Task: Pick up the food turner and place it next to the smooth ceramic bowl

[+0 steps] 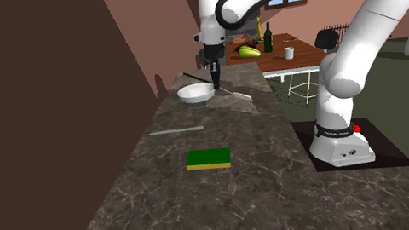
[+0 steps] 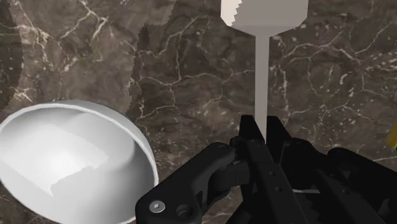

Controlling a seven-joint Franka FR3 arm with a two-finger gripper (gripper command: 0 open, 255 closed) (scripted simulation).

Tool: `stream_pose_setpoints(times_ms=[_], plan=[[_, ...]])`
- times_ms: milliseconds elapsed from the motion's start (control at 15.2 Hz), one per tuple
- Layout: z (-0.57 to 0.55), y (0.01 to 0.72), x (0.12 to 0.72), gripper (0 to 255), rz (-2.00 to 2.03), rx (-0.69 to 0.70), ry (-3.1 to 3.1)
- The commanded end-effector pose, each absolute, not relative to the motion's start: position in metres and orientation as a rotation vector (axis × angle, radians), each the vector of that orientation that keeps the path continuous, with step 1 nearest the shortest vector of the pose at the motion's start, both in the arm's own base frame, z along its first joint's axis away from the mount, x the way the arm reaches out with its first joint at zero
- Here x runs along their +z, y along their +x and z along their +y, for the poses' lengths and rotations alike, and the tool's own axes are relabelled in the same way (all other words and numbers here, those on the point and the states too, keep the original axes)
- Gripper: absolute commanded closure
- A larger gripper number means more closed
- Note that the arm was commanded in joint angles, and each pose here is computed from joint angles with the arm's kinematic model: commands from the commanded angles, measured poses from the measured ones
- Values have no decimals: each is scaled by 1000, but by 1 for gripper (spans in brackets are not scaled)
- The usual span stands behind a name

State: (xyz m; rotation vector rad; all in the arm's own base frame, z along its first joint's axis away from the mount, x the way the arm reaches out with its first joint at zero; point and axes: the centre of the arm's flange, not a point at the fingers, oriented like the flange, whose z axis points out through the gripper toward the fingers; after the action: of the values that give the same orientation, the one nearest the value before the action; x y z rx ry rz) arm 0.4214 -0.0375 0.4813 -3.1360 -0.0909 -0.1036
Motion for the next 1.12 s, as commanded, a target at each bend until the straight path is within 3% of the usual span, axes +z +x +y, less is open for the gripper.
stream_pose_setpoints(times_ms=[0, 1056], plan=[[-40, 420, 471, 255, -92, -104, -3136], [-40, 420, 387, 255, -92, -104, -3136]])
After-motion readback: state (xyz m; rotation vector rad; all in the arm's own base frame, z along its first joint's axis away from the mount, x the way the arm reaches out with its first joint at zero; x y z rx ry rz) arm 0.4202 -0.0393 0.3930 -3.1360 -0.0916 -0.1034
